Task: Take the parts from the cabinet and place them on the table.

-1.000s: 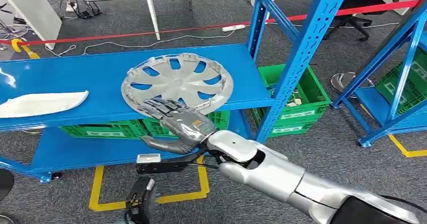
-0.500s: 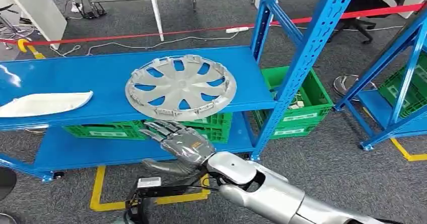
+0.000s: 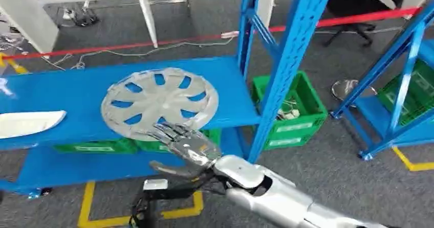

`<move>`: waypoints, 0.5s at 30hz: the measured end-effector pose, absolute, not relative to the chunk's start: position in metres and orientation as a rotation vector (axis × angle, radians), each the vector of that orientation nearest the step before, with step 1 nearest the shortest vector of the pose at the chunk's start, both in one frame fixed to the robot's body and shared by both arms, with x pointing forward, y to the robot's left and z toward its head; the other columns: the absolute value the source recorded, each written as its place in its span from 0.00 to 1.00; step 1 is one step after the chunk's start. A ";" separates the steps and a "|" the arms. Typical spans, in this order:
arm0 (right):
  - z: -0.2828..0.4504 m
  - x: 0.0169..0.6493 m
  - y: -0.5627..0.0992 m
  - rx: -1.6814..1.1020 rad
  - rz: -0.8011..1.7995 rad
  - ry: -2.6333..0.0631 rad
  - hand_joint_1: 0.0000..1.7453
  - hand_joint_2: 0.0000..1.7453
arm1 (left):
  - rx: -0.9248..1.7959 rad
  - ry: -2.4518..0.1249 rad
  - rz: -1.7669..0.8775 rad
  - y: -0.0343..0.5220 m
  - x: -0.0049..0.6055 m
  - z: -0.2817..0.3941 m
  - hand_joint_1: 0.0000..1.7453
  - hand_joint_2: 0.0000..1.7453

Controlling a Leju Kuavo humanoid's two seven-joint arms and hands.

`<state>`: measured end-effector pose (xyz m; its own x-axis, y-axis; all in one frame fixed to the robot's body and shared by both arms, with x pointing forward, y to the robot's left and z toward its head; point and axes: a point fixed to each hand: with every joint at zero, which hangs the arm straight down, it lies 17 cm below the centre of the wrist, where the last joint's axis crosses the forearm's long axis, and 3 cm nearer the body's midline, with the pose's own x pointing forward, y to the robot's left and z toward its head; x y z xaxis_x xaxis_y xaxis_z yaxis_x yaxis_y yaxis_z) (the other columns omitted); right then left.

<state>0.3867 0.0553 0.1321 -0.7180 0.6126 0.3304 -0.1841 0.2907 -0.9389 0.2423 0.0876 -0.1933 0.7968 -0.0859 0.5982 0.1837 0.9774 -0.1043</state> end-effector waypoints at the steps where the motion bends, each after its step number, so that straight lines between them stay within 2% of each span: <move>1: 0.130 0.386 0.056 -0.380 1.500 -1.879 0.00 0.00 | -0.157 -0.631 -0.145 0.089 0.241 -0.194 0.00 0.00; 15: 0.136 0.387 0.056 -0.380 1.498 -1.888 0.00 0.00 | -0.137 -0.657 -0.153 0.090 0.244 -0.193 0.00 0.00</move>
